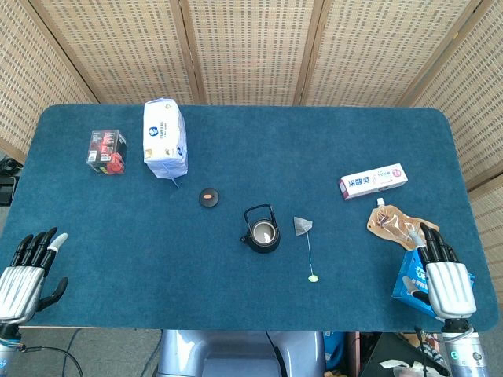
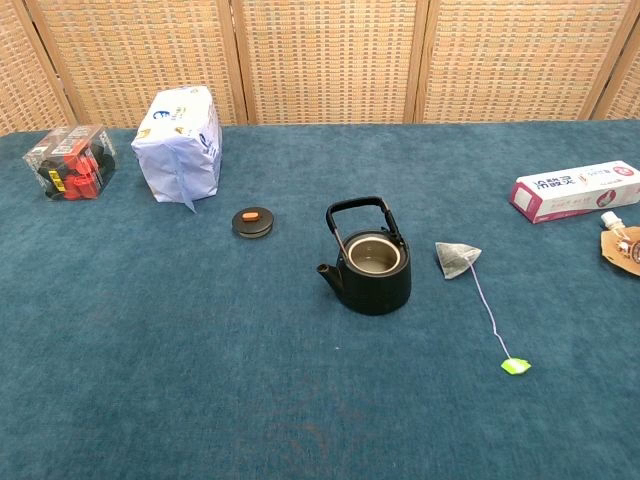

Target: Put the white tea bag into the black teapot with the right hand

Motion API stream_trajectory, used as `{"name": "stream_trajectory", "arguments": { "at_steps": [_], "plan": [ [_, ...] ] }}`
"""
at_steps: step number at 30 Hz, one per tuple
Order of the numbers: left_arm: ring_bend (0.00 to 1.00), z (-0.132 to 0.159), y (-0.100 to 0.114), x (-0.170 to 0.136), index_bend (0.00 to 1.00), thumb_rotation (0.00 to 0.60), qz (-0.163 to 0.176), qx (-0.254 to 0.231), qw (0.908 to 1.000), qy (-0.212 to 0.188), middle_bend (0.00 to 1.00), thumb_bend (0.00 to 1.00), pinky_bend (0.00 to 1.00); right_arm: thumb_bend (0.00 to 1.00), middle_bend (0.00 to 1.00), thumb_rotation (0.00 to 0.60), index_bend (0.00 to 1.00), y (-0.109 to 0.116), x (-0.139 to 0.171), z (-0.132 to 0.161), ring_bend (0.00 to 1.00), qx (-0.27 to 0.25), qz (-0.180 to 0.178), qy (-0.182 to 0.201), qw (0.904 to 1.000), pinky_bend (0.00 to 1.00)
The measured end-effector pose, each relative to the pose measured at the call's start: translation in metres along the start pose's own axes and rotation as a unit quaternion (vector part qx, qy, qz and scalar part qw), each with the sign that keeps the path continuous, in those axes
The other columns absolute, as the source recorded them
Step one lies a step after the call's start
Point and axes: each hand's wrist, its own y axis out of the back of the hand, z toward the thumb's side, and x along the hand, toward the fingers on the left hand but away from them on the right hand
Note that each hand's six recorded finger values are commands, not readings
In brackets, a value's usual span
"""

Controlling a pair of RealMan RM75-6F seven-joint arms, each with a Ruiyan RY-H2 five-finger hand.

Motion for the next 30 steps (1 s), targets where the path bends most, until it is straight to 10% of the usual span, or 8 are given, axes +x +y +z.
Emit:
{"name": "stream_trajectory", "arguments": {
  "at_steps": [30],
  "plan": [
    [0.00,-0.002,0.008,0.007,0.00,0.600,0.011,0.012,0.9999,0.002,0.00,0.41,0.00,0.39,0.21,0.600,0.08,0.006,-0.006,0.024,0.08,-0.030,0.012,0.053,0.9981,0.26]
  ]
}}
